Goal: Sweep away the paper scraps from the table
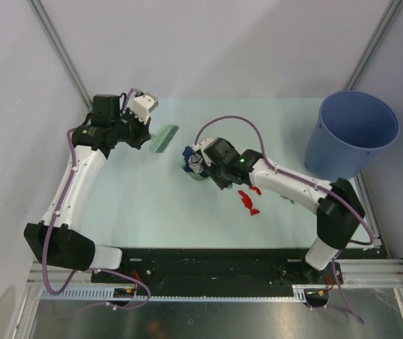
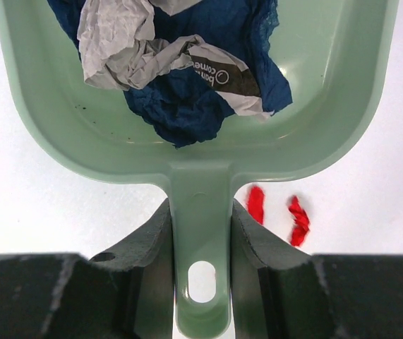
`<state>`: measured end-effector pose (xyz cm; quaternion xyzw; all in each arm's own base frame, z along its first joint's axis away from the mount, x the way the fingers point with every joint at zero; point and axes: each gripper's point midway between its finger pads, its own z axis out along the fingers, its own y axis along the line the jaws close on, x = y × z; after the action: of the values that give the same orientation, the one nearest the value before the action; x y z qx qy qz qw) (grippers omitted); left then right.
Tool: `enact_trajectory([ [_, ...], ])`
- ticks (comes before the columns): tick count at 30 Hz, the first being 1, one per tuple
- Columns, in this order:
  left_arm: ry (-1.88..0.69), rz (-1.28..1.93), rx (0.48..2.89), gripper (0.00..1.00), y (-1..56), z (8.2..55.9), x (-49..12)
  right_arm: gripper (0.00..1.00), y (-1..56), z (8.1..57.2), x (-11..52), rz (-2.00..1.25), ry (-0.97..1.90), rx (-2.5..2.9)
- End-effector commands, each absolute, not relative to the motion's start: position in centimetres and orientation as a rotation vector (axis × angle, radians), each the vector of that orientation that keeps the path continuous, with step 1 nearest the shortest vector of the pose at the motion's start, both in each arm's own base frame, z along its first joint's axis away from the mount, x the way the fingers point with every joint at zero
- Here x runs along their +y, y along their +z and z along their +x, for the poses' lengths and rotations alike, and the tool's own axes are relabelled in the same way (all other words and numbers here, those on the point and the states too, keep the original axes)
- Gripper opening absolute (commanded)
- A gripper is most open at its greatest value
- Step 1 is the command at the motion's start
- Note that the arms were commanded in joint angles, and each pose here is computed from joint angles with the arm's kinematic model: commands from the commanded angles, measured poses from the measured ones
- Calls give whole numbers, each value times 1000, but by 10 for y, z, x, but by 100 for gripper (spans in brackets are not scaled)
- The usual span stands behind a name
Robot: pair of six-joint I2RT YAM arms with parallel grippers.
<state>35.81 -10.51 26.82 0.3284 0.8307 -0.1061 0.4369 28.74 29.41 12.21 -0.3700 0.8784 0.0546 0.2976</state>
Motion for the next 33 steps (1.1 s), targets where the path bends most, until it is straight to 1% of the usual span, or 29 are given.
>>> enact_trajectory([
  [1,-173,739,1961,0,316,359,-81,0,183,292,258,-890,116,2256],
  [3,-156,727,1958,0,318,359,-75,0,201,297,240,-820,111,2254],
  [6,-152,728,1960,0,316,355,-72,0,240,309,192,-660,58,2237],
  [7,-158,732,1959,0,315,354,-73,0,261,316,164,-563,25,2221],
  [10,-171,738,1966,0,310,351,-74,0,291,322,110,-408,-71,2205],
  [11,-183,741,1974,0,306,350,-75,0,315,329,73,-274,-139,2169],
  [13,-190,742,1974,0,305,349,-76,0,332,328,32,-177,-244,2150],
  [14,-196,744,1978,0,303,348,-77,0,347,325,-7,-53,-315,2121],
  [16,-207,746,1973,0,304,346,-78,0,361,321,-41,27,-399,2080],
  [18,-233,759,1971,0,302,344,-82,0,373,309,-85,74,-607,2026],
  [19,-239,762,1969,0,302,344,-83,0,377,306,-94,67,-678,2003],
  [20,-248,767,1969,0,300,343,-85,0,385,295,-118,44,-852,1991],
  [23,-277,785,1973,0,295,342,-88,0,391,286,-137,-32,-1057,1951],
  [27,-328,821,1977,0,284,337,-95,0,414,275,-167,-192,-1384,1948],
  [30,-361,861,1969,0,276,331,-100,0,412,273,-184,-271,-1567,2014],
  [31,-373,871,1964,0,275,329,-101,0,406,280,-186,-357,-1617,2052],
  [33,-372,891,1954,0,273,327,-102,0,394,282,-186,-462,-1654,2123],
])
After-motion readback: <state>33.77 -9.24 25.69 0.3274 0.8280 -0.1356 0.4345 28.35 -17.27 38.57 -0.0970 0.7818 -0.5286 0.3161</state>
